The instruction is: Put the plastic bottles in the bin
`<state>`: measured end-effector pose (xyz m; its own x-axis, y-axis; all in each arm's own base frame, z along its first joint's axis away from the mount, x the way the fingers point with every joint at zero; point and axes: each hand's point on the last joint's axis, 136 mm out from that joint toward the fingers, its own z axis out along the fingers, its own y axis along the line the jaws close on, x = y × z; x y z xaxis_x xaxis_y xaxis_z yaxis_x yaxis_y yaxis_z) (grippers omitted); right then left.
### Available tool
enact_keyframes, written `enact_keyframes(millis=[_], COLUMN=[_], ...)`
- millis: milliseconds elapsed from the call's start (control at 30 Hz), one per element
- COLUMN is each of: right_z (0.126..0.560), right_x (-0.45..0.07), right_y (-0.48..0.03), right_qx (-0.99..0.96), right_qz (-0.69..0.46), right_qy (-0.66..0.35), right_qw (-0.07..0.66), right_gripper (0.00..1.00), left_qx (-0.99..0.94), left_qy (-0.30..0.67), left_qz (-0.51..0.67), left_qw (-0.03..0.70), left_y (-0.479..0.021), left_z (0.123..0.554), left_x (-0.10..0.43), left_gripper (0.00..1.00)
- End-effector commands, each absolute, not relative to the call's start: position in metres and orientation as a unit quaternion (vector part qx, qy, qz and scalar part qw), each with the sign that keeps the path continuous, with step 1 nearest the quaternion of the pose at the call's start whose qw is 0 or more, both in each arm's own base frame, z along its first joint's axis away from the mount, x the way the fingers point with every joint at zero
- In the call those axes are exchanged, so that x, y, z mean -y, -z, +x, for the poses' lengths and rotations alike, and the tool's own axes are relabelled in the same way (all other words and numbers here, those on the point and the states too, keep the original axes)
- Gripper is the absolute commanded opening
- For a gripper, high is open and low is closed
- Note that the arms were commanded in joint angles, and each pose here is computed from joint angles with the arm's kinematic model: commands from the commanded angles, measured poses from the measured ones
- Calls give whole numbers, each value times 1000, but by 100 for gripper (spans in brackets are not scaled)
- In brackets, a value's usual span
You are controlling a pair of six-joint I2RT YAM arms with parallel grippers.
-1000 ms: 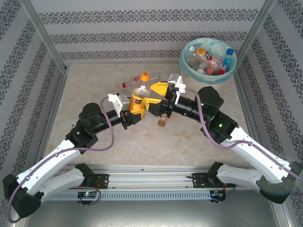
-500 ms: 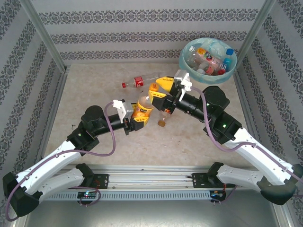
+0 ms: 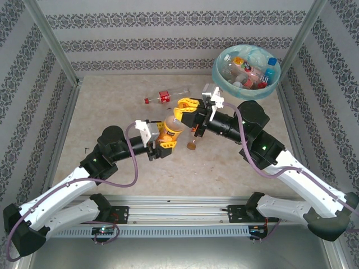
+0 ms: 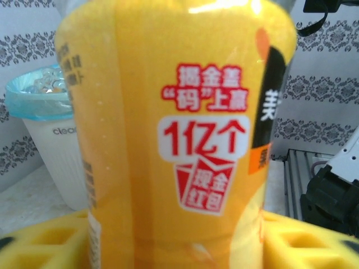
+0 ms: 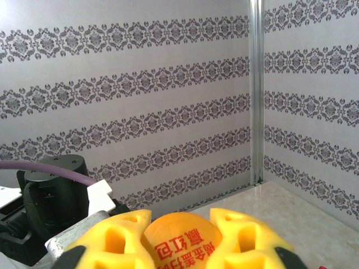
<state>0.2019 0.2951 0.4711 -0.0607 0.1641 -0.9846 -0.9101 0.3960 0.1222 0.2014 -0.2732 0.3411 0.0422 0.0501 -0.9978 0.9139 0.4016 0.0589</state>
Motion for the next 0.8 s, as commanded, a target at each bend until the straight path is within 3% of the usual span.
enact_keyframes(millis=[0, 100, 333, 567, 767], right_z=[211, 213, 244, 291, 339], right_x=[-278, -271, -231, -140, -69], right_y=[-479, -478, -483, -551, -576], right_qx=[-575, -582, -629, -629, -629], right_qz=[-301, -294, -239, -136, -64], right_qy=[-404, -389, -254, -37, 101], right_qw=[645, 650, 695, 765, 768], right_gripper=[3, 0, 0, 0, 0], left_qx=[-568, -561, -562, -574, -575], left_qy=[365, 363, 338, 311, 317], left_qz=[409, 399, 373, 363, 358], left_qw=[614, 628, 657, 665, 664], left_y=[-350, -354, -357, -360, -363], left_z=[192, 192, 199, 207, 206], left_x=[270, 266, 254, 248, 248], left_gripper=[80, 99, 100, 100, 100])
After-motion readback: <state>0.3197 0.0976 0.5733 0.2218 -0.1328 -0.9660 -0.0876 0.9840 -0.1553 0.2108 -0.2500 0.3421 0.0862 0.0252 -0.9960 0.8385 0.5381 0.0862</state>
